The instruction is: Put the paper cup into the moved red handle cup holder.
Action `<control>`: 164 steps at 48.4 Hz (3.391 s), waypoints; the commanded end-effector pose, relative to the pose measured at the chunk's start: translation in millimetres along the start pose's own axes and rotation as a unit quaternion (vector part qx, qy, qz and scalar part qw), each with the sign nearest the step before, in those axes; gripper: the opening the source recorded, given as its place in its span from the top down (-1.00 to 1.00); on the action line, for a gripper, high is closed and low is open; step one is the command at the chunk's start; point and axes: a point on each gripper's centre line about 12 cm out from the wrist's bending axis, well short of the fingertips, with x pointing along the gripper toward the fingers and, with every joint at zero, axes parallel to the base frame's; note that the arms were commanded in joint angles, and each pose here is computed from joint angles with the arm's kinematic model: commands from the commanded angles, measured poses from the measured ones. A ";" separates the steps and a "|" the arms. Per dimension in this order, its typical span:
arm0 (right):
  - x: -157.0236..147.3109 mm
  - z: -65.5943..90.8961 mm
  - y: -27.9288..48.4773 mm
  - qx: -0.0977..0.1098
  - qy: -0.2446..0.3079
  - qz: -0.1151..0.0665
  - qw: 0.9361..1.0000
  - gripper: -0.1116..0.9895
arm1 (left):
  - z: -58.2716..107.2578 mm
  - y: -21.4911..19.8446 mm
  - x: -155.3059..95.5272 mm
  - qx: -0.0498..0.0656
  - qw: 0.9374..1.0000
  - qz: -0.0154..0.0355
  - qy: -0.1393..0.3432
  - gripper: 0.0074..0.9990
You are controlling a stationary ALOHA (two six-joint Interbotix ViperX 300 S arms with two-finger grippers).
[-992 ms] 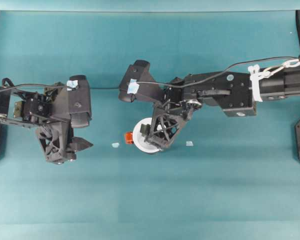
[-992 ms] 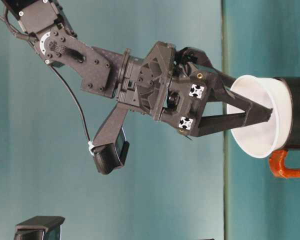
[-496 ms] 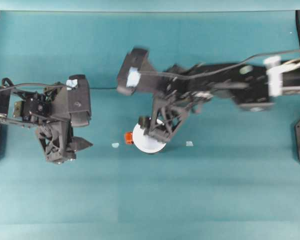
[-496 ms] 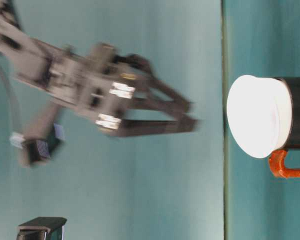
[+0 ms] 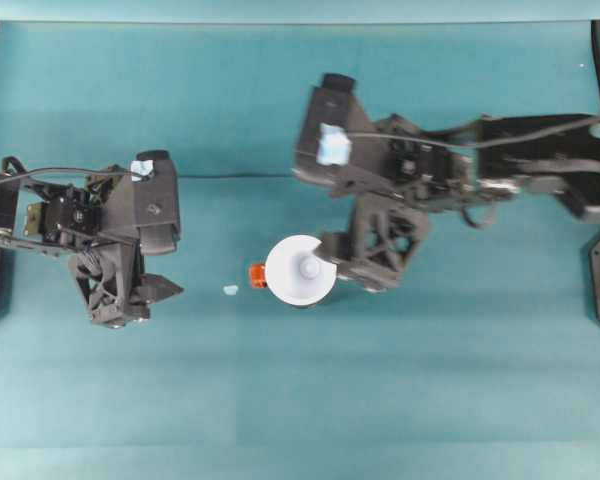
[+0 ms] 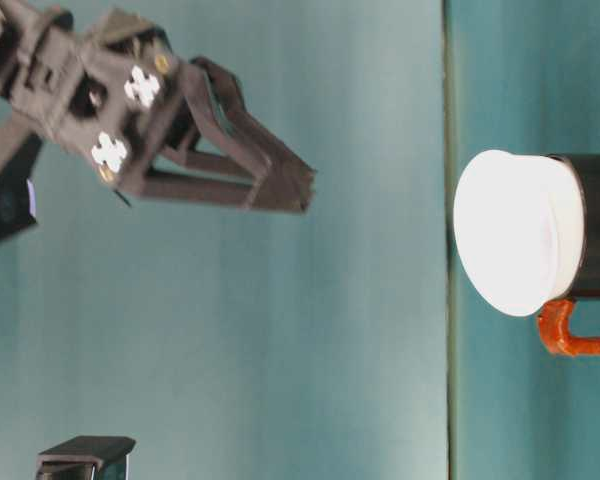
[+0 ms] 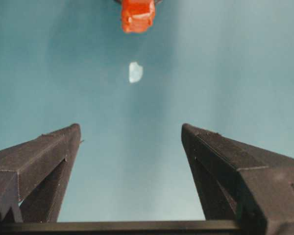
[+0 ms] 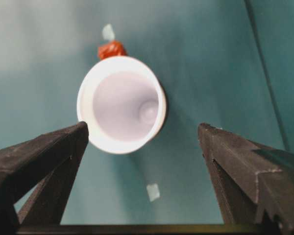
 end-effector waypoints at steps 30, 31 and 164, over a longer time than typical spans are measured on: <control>-39.9 -48.4 -1.0 -0.029 -0.105 0.031 0.994 -0.66 | -7.7 -0.1 -28.2 0.003 0.999 -0.007 -0.041 -0.80; -40.9 -50.1 -1.4 -0.028 -0.106 0.032 0.993 -0.66 | -8.6 0.0 -28.1 0.004 0.999 -0.007 -0.040 -0.80; -43.2 -81.0 -6.6 -0.039 -0.165 0.046 0.984 -0.60 | 7.4 -7.2 -32.4 0.028 0.992 -0.023 -0.117 -0.77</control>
